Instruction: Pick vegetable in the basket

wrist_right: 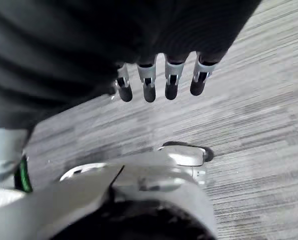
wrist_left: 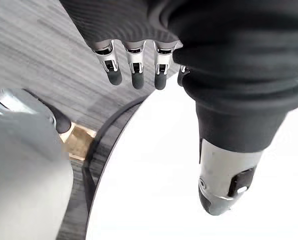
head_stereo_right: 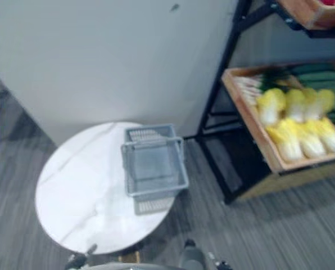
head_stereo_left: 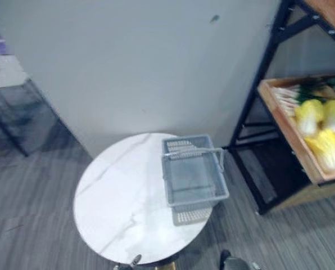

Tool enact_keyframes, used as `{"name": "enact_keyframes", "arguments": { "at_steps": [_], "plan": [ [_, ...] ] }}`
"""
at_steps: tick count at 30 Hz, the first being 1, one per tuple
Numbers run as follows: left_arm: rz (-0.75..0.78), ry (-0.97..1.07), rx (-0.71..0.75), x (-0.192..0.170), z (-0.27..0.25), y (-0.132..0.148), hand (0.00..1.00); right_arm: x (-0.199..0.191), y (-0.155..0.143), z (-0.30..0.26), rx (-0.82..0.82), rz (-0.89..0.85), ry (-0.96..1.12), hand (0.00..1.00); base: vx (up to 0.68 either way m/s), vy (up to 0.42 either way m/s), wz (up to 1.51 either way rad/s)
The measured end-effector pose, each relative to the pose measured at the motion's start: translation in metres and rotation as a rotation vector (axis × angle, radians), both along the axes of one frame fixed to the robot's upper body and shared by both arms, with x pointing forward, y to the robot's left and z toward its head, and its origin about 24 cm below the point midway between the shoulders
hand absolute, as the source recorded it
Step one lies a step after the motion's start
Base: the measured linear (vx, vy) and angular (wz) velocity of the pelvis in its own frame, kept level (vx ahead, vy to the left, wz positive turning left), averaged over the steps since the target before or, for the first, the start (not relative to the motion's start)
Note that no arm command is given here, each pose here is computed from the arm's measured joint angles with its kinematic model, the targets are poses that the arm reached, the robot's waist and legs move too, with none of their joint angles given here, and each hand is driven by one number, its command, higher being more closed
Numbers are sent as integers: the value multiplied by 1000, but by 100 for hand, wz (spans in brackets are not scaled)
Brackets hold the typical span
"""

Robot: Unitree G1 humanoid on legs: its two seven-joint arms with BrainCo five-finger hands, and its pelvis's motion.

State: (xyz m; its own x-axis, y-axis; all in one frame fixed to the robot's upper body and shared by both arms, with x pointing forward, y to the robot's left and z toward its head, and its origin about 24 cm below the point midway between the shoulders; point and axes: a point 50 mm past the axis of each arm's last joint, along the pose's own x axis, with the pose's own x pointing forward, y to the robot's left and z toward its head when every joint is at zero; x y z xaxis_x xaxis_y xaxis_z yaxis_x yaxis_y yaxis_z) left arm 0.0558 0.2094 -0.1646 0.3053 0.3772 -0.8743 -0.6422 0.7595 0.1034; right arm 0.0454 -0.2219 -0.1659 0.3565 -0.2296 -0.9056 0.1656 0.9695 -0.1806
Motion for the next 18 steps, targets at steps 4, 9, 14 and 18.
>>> {"name": "enact_keyframes", "arguments": {
  "at_steps": [4, 9, 14, 18],
  "plan": [
    [87, 118, -28, -43, -6, -1, 0, 18, 0, 2, -6, 48, -33, 0, 107, -296, 15],
    [79, 162, -25, -54, -7, 2, 0, 8, -1, 0, -3, -44, -15, 0, 26, -150, 54],
    [26, 182, -28, -54, -8, -3, 0, 13, -13, 3, -40, -103, -37, 0, -42, -22, 4],
    [-14, 190, -16, -53, -8, -3, 0, 14, -49, 13, -114, -268, -79, 0, -53, 58, -23]
  ]
}}
